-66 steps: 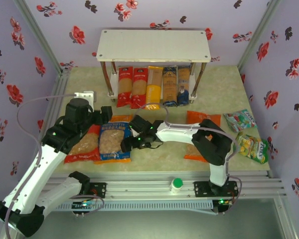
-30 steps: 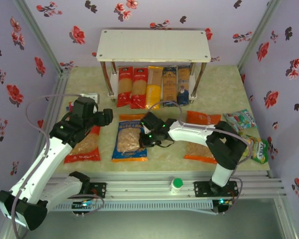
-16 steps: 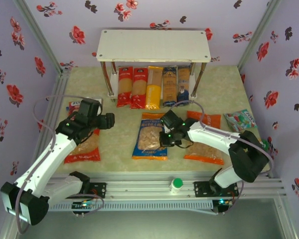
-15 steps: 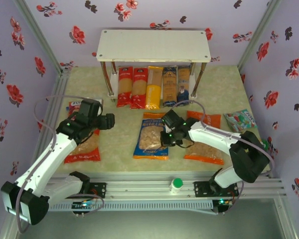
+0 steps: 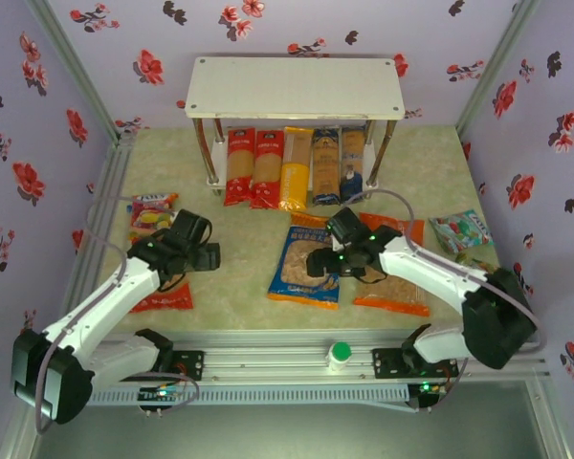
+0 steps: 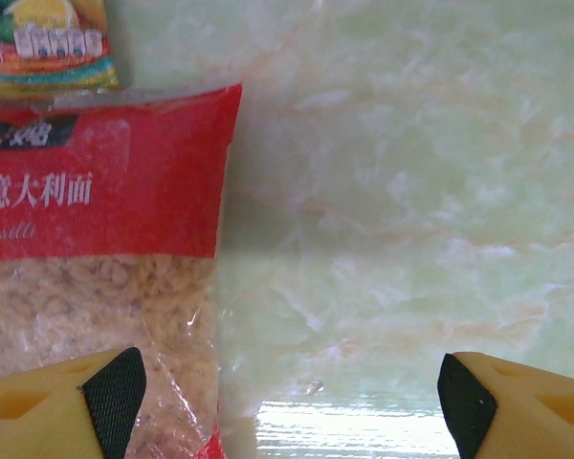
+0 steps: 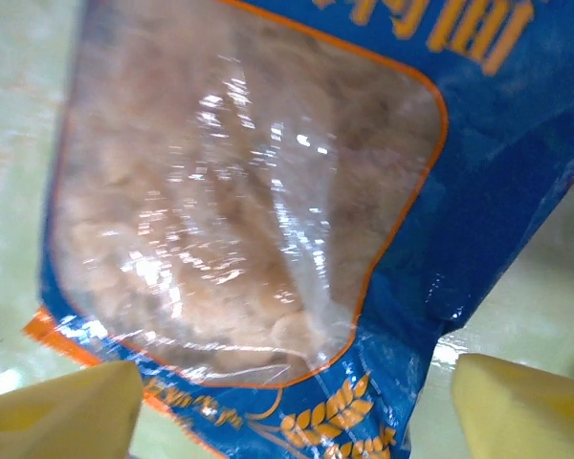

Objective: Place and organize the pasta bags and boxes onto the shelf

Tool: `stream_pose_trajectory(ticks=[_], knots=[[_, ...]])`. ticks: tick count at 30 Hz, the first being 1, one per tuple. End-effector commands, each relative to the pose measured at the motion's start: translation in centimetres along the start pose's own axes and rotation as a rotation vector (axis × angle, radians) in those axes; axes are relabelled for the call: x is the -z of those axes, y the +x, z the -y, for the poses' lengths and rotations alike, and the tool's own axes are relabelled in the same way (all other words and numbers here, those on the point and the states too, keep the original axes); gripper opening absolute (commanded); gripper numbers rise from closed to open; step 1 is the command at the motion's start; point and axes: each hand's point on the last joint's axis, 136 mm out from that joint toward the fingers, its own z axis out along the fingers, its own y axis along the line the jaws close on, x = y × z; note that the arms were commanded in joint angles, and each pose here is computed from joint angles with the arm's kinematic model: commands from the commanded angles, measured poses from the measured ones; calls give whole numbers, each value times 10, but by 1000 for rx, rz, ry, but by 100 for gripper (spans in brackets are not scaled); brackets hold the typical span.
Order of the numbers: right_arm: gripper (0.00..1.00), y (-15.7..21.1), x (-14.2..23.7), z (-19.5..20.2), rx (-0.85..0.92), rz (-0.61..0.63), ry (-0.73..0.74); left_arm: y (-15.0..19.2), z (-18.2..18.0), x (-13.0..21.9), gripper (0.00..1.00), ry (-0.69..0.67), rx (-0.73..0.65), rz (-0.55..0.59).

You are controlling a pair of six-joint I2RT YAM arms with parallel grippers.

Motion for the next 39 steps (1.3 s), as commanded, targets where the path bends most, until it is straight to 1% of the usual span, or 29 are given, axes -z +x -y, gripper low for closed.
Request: stream_pose_trajectory(ticks=[1, 5, 7, 9, 15, 19, 20, 22, 24, 27, 28, 30, 32, 35, 39], knots=[[88, -22, 36, -14, 35, 121, -44, 21, -19, -11, 85, -122, 33, -57], [88, -40, 72, -28, 70, 236, -83, 39, -33, -22, 83, -216, 48, -121], [88, -47, 87, -34, 93, 284, -100, 47, -36, -27, 76, -244, 54, -158], [89, -52, 97, -38, 108, 313, -112, 53, -39, -29, 74, -269, 56, -189], [89, -59, 104, -45, 139, 334, -131, 59, -45, -30, 76, -310, 71, -208], [89, -59, 102, -43, 139, 335, -127, 65, -48, -36, 74, -334, 69, -242], [89, -59, 102, -42, 139, 335, -126, 66, -48, -37, 71, -335, 70, -247], [89, -59, 102, -39, 135, 335, -120, 69, -47, -41, 59, -331, 77, -258], [89, -58, 102, -37, 132, 335, -115, 72, -47, -44, 48, -330, 75, -270], [89, -58, 105, -33, 127, 341, -110, 75, -46, -48, 41, -330, 68, -286], [89, -58, 106, -33, 126, 345, -110, 76, -45, -50, 35, -327, 65, -293], [89, -58, 110, -32, 122, 355, -109, 78, -43, -53, 16, -320, 57, -306], [89, -59, 113, -31, 120, 367, -110, 79, -39, -56, 0, -301, 49, -317], [89, -59, 116, -30, 115, 379, -110, 79, -35, -57, 0, -277, 39, -324], [89, -60, 117, -29, 109, 386, -108, 72, -16, -56, 0, -191, 37, -312]])
